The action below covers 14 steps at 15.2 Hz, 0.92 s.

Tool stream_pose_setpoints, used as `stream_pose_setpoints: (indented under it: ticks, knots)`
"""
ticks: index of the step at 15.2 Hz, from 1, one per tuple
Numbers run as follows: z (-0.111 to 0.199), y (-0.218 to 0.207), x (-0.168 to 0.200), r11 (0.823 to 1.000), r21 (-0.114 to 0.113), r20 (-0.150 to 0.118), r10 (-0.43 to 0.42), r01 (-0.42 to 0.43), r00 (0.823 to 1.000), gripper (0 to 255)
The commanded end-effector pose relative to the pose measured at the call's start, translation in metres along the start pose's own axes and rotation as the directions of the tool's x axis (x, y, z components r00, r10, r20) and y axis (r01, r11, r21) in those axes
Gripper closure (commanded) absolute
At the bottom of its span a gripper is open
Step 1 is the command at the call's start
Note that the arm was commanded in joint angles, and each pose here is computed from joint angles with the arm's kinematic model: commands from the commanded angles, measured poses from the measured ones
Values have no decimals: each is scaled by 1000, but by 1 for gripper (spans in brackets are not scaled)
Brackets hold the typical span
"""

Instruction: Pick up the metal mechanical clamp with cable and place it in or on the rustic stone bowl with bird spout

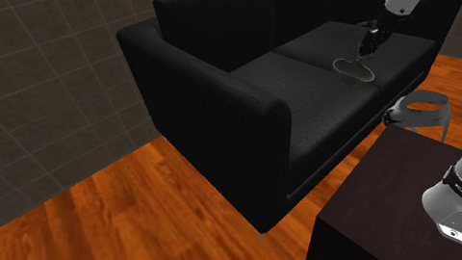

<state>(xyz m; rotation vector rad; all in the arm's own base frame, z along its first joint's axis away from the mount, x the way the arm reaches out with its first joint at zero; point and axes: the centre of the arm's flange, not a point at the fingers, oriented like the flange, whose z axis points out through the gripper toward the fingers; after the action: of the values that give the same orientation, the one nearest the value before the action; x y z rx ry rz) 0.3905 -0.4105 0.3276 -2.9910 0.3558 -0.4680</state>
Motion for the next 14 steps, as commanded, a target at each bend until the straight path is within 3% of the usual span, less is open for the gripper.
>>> stream_pose_setpoints:
  ticks: [1,5,6,11,14]
  knots:
    - [1,1,0,1000,0,-1,0,0,1000,255]
    - [1,1,0,1000,0,-1,0,0,1000,255]
    - [1,1,0,1000,0,-1,0,0,1000,0]
    - [1,1,0,1000,0,-1,0,0,1000,0]
    - [-39,1,0,1000,0,-1,0,0,1000,0]
